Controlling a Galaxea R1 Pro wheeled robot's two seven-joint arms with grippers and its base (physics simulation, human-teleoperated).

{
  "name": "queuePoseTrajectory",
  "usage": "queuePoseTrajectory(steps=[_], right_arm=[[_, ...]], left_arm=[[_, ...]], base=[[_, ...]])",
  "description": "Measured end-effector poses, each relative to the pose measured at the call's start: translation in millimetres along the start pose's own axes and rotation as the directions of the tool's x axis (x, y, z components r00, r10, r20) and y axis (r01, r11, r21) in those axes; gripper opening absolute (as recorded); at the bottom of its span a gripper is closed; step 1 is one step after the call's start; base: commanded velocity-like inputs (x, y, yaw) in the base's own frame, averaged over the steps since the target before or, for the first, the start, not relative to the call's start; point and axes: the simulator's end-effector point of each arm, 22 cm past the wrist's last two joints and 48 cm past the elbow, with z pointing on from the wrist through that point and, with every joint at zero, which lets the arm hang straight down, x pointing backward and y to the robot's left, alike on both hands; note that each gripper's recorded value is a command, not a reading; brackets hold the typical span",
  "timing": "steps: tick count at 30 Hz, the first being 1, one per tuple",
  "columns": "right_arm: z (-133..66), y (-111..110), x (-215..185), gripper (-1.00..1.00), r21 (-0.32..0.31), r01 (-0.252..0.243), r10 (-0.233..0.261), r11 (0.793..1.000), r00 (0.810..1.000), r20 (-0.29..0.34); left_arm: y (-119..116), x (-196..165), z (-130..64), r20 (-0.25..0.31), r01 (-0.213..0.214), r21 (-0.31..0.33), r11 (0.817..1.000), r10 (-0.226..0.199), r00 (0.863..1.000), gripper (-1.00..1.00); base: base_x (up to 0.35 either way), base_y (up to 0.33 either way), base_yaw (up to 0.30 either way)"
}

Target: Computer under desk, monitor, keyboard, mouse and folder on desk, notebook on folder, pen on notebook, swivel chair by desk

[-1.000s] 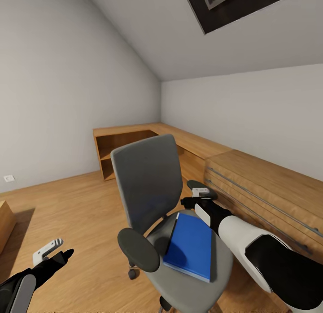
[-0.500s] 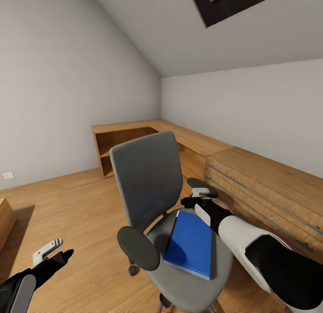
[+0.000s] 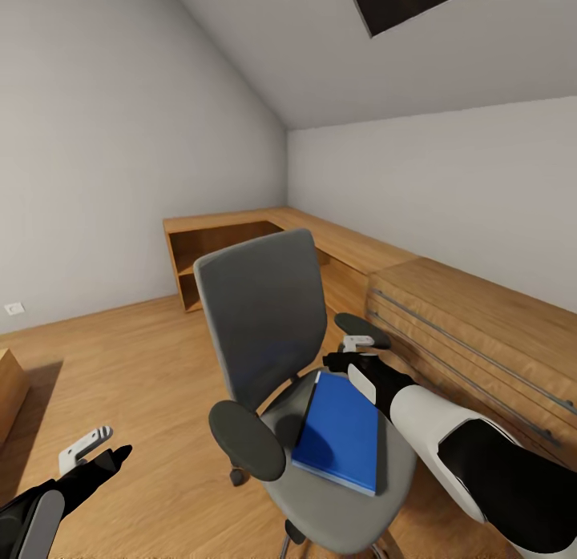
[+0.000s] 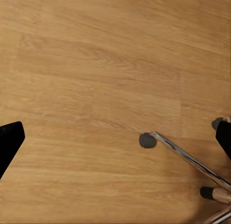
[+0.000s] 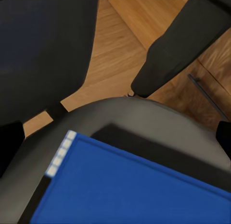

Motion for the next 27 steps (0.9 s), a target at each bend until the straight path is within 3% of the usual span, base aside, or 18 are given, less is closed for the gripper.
queuePoseTrajectory(steps=[20, 27], right_arm=[[12.3, -2, 17, 1.00, 0.002, -0.001, 0.001, 1.000, 1.000, -0.030], [16.5, -3, 23, 1.00, 0.006, 0.020, -0.019, 1.000, 0.999, -0.038]], left_arm=[[6, 10, 7.5, -0.024, -0.004, -0.018, 1.000, 0.004, 1.000, 1.00], [8, 13, 10.1, -0.032, -0.006, -0.025, 1.000, 0.006, 0.999, 1.00]], base=[[0.000, 0.000, 0.000], [0.000, 0.000, 0.000]])
